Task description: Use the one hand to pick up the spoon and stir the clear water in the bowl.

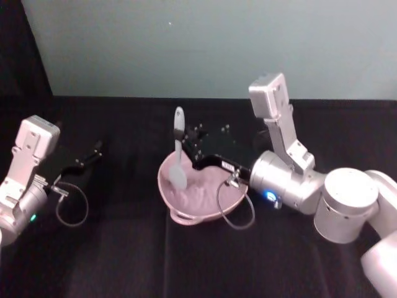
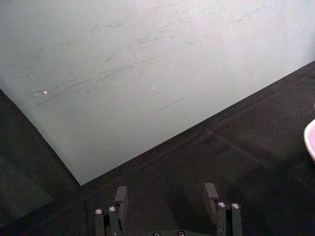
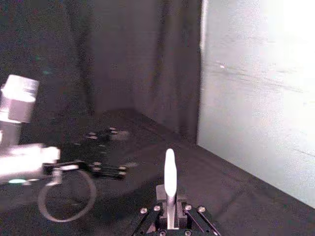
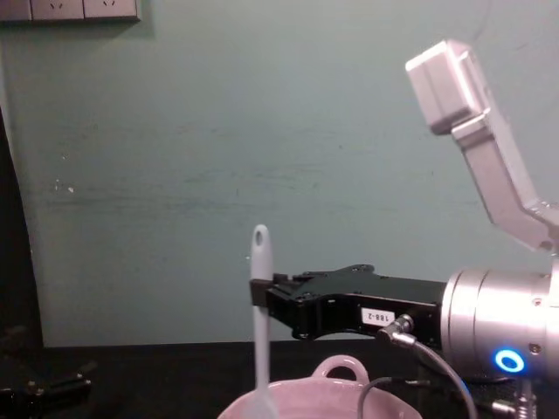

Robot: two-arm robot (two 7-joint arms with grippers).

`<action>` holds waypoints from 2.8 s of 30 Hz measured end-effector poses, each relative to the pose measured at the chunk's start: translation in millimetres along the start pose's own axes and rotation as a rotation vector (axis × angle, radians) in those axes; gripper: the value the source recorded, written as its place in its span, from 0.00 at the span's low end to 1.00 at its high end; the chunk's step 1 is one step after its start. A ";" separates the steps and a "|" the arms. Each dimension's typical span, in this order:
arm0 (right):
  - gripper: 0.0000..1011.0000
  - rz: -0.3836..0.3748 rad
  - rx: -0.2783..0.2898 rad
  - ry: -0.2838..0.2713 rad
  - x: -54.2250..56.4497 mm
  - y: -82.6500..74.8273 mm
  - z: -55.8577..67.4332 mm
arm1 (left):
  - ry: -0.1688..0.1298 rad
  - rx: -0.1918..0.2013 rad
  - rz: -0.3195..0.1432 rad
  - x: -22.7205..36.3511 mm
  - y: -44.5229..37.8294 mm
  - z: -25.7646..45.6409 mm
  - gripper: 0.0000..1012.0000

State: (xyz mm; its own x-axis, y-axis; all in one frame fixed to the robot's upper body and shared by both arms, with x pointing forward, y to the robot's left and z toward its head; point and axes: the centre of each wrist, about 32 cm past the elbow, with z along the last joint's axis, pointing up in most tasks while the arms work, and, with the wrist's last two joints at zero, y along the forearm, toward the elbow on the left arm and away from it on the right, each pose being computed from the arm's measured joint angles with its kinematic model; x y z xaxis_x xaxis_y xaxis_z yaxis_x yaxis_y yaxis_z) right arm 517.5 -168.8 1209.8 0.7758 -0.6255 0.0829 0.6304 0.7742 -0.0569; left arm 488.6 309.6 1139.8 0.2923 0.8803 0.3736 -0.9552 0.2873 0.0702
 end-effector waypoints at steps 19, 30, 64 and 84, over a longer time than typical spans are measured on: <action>0.11 -0.095 -0.037 -0.012 25.1 -32.0 0.0 | 0.000 0.000 0.000 0.0 0.0 0.0 1.00; 0.11 0.007 -0.014 0.044 -0.8 -46.2 7.5 | 0.000 0.000 0.000 0.0 0.0 0.0 1.00; 0.11 -0.059 -0.039 -0.052 25.5 -38.4 -1.0 | 0.000 0.000 0.000 0.0 0.0 0.0 1.00; 0.11 0.007 0.009 0.012 4.0 -10.1 1.9 | 0.000 0.000 0.000 0.0 0.0 0.0 1.00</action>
State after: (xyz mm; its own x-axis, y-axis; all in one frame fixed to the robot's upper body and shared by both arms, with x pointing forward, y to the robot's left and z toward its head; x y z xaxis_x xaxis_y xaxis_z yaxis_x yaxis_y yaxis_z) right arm 514.2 -178.9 1212.6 0.7805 -0.6211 0.0709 0.6246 0.7794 -0.0485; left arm 488.6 309.6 1139.8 0.2923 0.8803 0.3737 -0.9552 0.2873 0.0703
